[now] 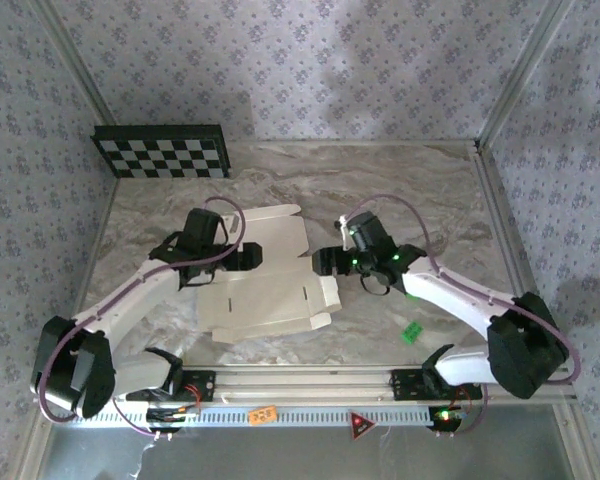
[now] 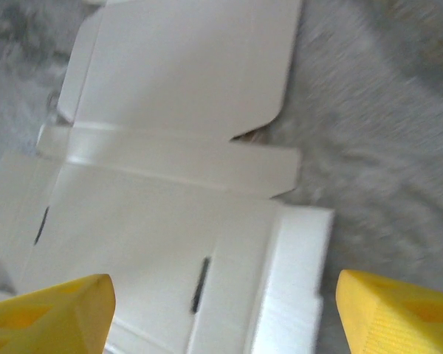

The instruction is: Fold the paper box

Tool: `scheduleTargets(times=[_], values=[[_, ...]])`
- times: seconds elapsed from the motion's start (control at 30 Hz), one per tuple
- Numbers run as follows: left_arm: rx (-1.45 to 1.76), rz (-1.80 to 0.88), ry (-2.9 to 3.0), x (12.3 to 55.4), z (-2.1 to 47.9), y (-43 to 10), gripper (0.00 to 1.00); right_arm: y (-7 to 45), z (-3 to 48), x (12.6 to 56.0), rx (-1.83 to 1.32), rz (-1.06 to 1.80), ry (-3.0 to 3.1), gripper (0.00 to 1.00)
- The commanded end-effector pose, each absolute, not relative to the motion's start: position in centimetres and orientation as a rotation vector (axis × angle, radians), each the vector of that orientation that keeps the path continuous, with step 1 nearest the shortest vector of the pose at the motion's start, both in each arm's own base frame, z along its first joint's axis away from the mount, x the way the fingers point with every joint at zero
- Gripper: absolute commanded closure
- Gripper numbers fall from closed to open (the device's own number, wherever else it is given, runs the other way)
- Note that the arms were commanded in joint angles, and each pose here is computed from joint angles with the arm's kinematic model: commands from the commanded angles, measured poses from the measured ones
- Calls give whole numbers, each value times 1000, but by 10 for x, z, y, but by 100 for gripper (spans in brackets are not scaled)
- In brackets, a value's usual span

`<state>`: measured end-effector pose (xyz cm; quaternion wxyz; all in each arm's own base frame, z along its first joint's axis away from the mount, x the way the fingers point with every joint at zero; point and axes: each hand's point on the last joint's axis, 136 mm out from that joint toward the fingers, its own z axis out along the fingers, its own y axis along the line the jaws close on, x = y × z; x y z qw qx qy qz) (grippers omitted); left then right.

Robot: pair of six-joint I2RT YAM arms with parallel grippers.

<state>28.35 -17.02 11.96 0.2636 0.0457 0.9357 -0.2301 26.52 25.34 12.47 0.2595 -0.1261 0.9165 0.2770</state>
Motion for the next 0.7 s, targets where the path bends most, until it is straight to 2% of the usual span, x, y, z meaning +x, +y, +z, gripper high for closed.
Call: scheduleTargets(times=[0.0,0.17,0.43,0.67], values=[[92,-655,2611,273,100,-173,12,274,107,238,-333,839,2610,21],[81,-654,2655,269,84,-174,12,321,92,199,-506,947,2672,21],[112,-669,2645,301,89,-190,13,384,78,160,-730,988,2714,21],[96,-696,2680,340,74,-198,13,395,57,149,-783,943,2799,22]])
